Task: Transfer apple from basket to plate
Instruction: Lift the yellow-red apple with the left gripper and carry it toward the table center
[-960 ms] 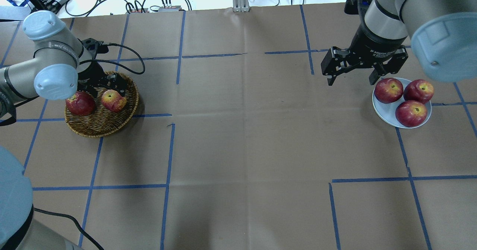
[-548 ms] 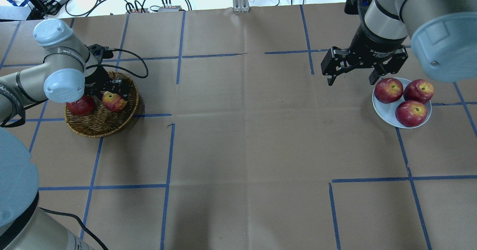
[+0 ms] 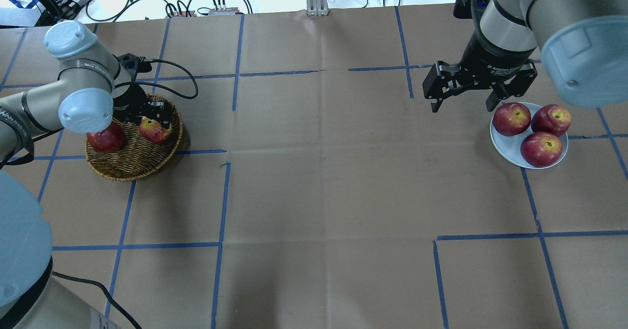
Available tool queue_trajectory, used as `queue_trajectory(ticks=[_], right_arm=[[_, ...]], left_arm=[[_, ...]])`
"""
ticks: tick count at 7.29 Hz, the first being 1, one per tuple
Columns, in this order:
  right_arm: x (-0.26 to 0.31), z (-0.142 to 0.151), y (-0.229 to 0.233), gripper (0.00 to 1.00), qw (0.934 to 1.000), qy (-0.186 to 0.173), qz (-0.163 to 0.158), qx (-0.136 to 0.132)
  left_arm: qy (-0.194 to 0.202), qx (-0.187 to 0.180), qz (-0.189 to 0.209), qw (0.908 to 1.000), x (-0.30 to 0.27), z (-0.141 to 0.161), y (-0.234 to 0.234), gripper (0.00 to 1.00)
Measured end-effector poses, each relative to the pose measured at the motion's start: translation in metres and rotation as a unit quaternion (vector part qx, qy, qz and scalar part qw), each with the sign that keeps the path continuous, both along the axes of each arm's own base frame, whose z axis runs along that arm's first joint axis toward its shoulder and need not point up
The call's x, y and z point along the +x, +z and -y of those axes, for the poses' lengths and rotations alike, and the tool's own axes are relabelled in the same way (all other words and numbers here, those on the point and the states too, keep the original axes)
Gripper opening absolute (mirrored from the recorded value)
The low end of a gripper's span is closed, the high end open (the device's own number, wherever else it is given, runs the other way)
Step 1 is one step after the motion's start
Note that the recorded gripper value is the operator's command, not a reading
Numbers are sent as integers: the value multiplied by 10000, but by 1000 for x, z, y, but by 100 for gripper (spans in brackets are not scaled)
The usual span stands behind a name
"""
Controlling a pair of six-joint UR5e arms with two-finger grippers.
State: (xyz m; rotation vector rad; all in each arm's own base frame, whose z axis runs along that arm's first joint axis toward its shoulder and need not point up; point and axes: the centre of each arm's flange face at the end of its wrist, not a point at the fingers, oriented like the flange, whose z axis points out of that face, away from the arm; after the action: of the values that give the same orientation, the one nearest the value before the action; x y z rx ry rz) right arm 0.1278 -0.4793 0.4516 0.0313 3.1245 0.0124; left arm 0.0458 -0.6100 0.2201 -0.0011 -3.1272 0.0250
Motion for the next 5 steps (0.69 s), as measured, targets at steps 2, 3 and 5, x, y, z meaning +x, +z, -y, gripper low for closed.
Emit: queue_trajectory(ticks=[2,3,5], right_arm=[[0,0,0,100,10000,0,0,-2],[0,0,0,100,10000,0,0,-3],[0,0,0,100,10000,3,1,-6]], left_arm=[[192,-208,38,9996,-43,0,33,65],[274,-267,36,9993,-80,-4,48,65],[301,-349,14,9989,-173,-22,66,68]])
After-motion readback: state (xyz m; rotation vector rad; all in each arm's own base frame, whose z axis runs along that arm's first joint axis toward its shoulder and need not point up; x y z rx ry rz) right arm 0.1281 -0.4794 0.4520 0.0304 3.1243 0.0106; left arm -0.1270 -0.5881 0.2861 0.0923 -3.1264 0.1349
